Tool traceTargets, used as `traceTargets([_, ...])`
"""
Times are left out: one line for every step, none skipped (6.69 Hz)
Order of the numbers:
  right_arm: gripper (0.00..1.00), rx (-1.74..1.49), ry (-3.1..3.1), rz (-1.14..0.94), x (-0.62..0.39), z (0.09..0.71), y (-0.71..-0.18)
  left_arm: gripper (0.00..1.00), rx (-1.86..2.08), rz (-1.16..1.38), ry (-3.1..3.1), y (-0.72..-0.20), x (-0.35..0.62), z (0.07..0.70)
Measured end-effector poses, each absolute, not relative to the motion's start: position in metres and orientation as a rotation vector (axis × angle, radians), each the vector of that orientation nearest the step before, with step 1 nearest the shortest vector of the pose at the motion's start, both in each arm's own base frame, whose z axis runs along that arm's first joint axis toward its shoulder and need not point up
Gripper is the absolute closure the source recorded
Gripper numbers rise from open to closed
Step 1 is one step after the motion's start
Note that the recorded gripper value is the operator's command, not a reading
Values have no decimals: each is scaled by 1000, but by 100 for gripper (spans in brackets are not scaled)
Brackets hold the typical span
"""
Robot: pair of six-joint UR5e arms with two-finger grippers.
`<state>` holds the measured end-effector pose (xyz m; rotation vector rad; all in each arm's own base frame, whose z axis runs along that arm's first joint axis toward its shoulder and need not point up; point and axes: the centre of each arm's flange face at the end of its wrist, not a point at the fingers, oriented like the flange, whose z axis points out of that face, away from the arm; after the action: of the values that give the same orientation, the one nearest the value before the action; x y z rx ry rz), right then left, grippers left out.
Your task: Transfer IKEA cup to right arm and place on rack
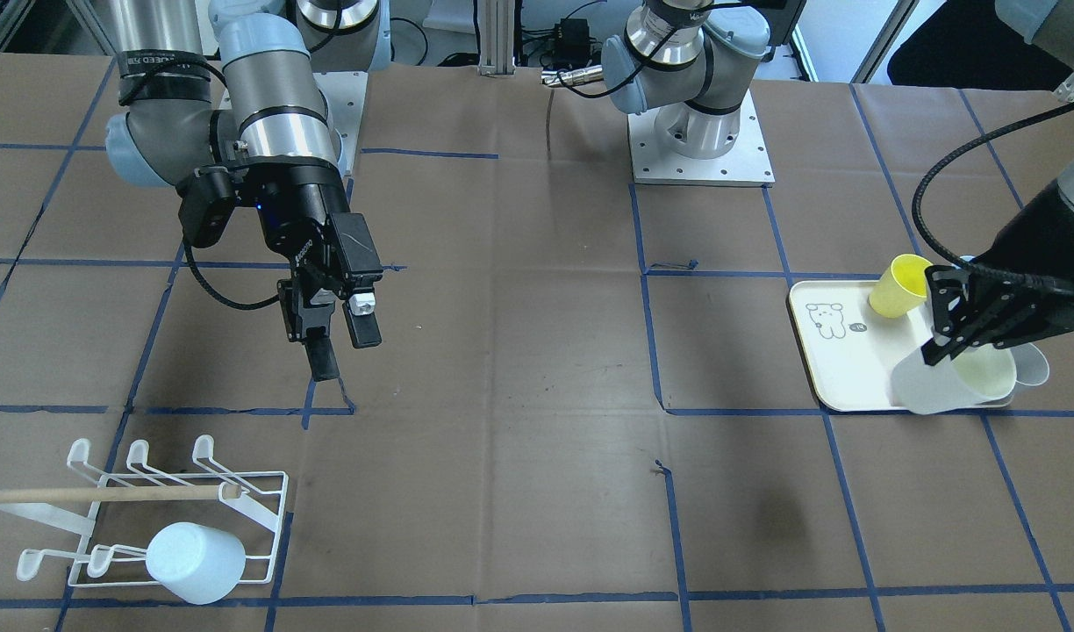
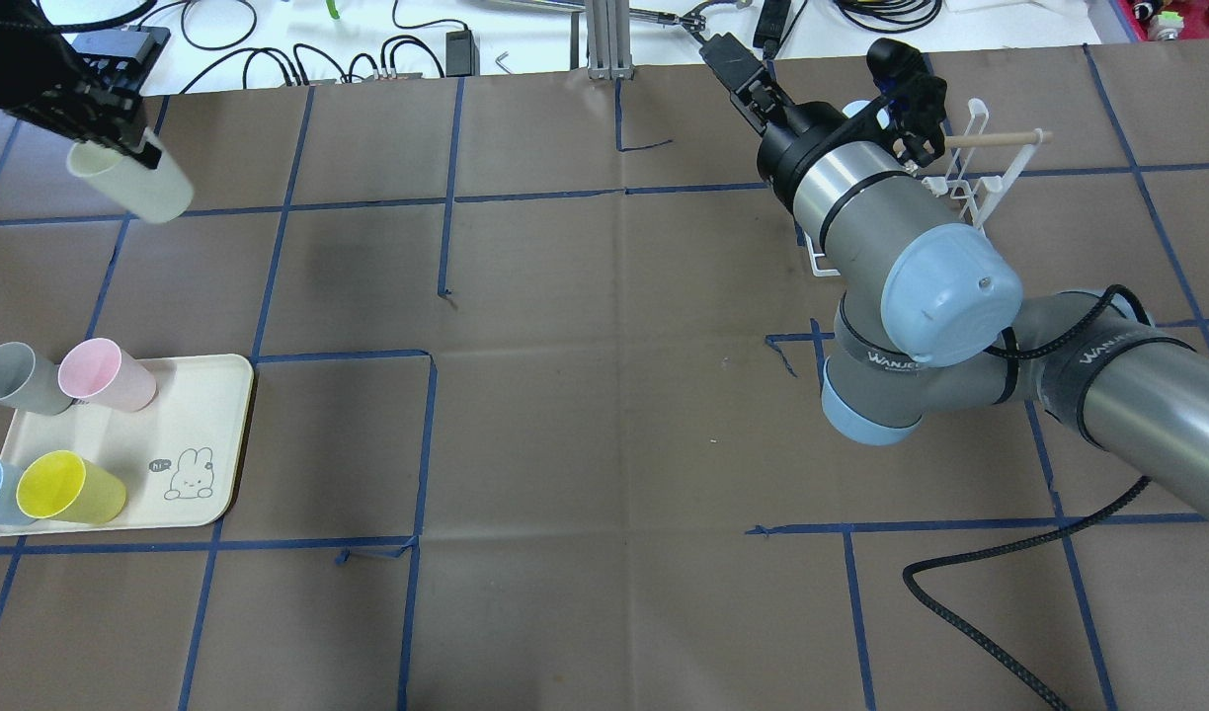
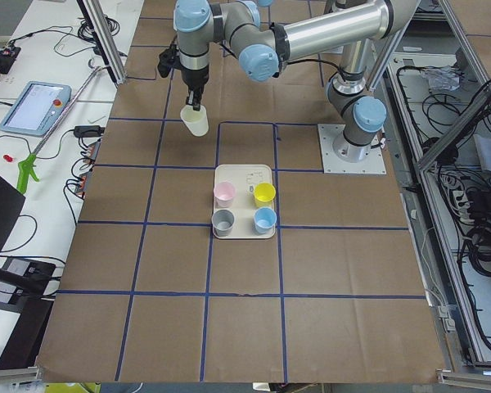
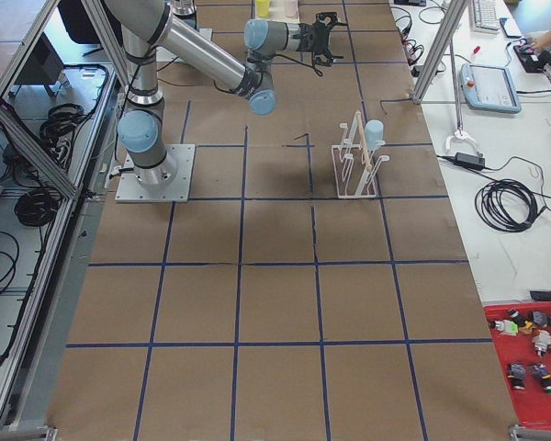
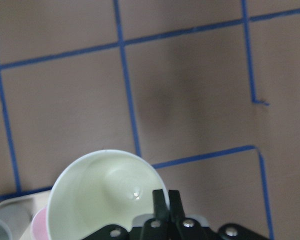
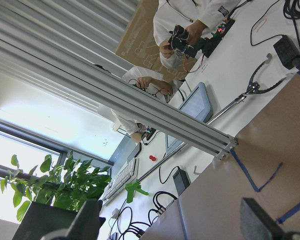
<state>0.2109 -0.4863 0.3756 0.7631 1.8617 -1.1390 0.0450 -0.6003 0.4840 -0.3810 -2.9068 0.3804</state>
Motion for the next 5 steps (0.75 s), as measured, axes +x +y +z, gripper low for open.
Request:
traceTargets([0, 826, 1805, -1058, 216, 373, -481, 100, -443, 572, -2730, -611, 15, 488])
traceTargets([0, 860, 1756, -993, 220, 373, -476, 100, -519, 761, -2546, -615, -15, 487])
traceTargets([0, 887, 1719, -944, 224, 374, -473, 100, -606, 912, -2384, -611, -46, 478])
traceTargets([0, 914, 1683, -906, 229, 374, -470, 100, -696, 1019, -2260, -599, -76, 463])
traceTargets([0, 946, 1646, -870, 231, 376, -468, 100, -787, 1103, -2168, -583, -107, 442])
